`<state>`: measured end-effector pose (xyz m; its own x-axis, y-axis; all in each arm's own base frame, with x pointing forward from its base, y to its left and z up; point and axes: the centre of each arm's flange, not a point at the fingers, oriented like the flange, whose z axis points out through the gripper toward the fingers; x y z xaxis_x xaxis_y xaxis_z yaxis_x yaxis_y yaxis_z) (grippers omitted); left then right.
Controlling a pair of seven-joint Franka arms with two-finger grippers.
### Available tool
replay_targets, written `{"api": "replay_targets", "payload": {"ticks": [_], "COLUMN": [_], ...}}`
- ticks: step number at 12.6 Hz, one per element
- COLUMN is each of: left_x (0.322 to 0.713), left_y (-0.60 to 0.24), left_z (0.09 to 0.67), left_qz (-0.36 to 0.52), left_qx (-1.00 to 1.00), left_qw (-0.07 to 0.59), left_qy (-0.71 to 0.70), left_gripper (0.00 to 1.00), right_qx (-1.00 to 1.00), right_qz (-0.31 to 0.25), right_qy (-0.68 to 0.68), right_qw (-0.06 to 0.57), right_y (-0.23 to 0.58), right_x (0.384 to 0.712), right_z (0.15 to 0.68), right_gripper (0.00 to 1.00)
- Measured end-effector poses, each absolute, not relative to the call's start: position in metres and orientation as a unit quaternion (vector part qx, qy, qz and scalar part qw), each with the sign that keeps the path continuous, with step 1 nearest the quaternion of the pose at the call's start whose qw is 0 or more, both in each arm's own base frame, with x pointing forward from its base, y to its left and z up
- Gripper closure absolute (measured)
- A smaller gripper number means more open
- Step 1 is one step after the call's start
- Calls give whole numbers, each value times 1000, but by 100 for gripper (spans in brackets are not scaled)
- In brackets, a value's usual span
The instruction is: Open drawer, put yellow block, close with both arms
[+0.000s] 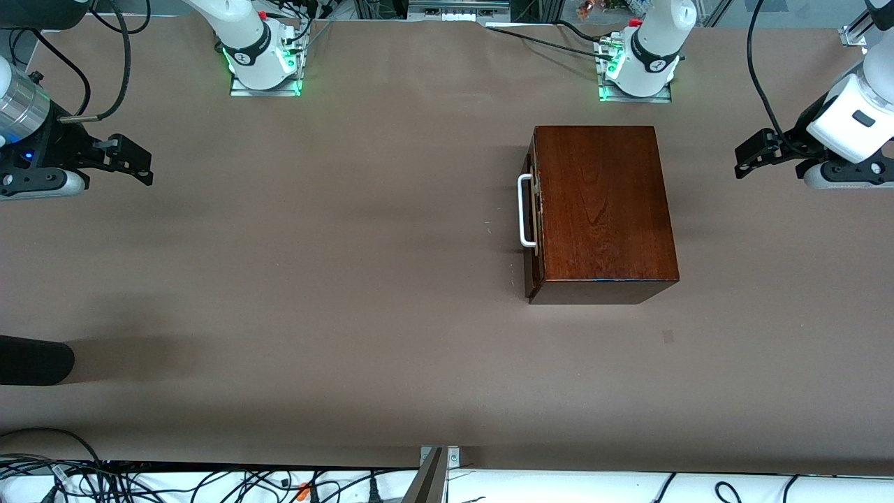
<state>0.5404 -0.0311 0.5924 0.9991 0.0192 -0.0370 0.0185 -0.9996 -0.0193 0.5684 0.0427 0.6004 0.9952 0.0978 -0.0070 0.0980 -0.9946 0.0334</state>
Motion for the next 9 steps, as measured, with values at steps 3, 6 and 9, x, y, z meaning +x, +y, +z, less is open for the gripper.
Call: {"api": "replay_targets", "payload": {"ticks": [3,6,9], "left_x": [540,540,540], "left_y": [-34,-34,-34], "left_z": [592,592,592], "left_qz": [19,21,22], "left_qx": [-1000,-1000,-1000], "left_qw": [10,10,10], "left_qy": [-8,-8,-9], "left_gripper": [0,0,0], "right_qx": [999,999,999], "right_qz": [-3,-3,-3], "right_qy": [49,49,49], "right_qw": [17,17,17], "right_y": [43,43,43], "right_x": [568,568,568], "right_z": [600,600,600], "right_gripper": [0,0,0]}}
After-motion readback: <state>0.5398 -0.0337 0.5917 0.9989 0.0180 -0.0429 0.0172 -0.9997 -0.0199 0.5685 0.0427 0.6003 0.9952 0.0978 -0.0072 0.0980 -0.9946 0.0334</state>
